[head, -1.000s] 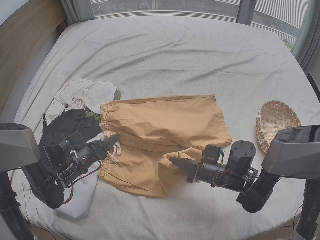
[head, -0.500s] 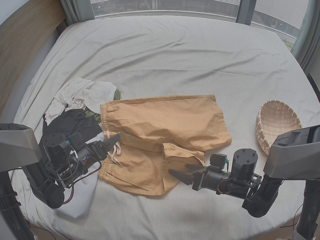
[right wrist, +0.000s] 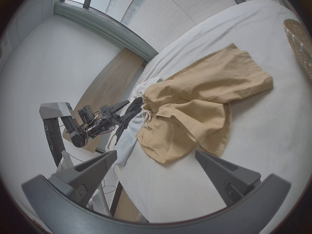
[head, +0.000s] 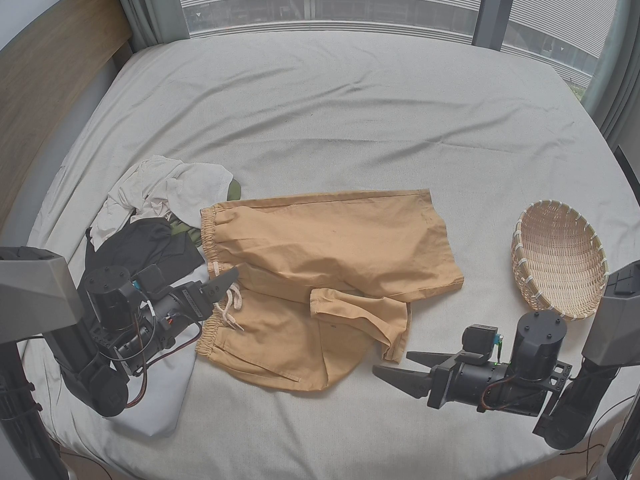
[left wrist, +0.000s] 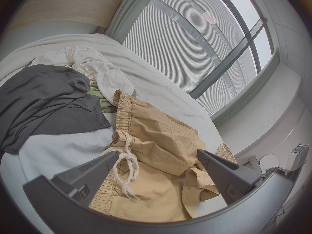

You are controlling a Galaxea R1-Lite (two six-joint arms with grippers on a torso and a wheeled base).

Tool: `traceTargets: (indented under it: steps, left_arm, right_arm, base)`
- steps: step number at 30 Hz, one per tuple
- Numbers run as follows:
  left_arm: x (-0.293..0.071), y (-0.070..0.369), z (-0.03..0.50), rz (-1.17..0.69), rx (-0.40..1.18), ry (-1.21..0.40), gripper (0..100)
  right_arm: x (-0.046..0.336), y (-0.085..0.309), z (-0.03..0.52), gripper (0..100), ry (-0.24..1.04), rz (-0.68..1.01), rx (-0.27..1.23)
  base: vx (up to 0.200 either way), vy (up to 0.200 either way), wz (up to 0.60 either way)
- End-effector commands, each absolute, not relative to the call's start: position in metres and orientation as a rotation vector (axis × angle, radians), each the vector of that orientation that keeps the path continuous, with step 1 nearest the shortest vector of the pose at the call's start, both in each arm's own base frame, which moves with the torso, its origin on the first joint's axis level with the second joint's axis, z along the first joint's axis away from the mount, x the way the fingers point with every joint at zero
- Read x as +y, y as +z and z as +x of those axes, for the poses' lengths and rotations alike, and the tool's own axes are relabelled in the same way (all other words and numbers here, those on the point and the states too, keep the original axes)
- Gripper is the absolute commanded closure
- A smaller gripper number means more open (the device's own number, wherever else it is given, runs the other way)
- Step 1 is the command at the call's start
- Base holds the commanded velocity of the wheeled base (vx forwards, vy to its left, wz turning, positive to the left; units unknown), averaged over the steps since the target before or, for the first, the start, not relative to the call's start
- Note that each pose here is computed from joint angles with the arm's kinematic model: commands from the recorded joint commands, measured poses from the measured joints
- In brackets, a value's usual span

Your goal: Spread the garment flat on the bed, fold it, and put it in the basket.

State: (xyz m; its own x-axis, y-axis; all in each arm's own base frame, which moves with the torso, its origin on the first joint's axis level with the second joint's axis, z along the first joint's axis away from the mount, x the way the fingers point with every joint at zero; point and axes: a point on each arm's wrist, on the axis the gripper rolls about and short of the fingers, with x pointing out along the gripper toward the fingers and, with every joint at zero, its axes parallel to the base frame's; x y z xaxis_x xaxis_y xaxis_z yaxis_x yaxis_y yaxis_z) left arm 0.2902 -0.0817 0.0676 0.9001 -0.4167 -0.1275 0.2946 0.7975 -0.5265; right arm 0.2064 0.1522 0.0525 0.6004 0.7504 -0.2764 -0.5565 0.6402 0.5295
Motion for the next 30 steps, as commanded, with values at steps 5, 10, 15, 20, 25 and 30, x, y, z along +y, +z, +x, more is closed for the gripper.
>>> traceTargets:
  steps: [5, 10, 15, 20, 25, 30]
  left_arm:
    - [-0.082, 0.069, 0.291, -0.522, 0.235, -0.389, 0]
    - [-0.084, 0.068, 0.291, -0.521, 0.236, -0.392, 0]
    - [-0.084, 0.068, 0.29, -0.521, 0.238, -0.393, 0]
    - [-0.083, 0.069, 0.29, -0.522, 0.235, -0.39, 0]
    - [-0.083, 0.069, 0.29, -0.525, 0.236, -0.388, 0]
    - [-0.082, 0.069, 0.29, -0.527, 0.234, -0.386, 0]
  right_arm:
    - [0.125, 0.019, 0.235, 0, 0.581, 0.417, 0.573]
    - [0.114, -0.005, 0.247, 0, 0.528, 0.35, 0.611]
    - [0.118, -0.016, 0.261, 0, 0.534, 0.315, 0.596]
    - [0.125, -0.025, 0.278, 0, 0.54, 0.312, 0.565]
    - [0.136, -0.036, 0.284, 0, 0.565, 0.3, 0.567]
    - [0.145, -0.036, 0.286, 0, 0.589, 0.298, 0.552]
  base:
    - [0.0, 0.0, 0.0]
    - [0.0, 0.0, 0.0]
    - [0.0, 0.0, 0.0]
    - [0.0, 0.0, 0.0]
    - [0.0, 0.0, 0.0]
    - [0.0, 0.0, 0.0]
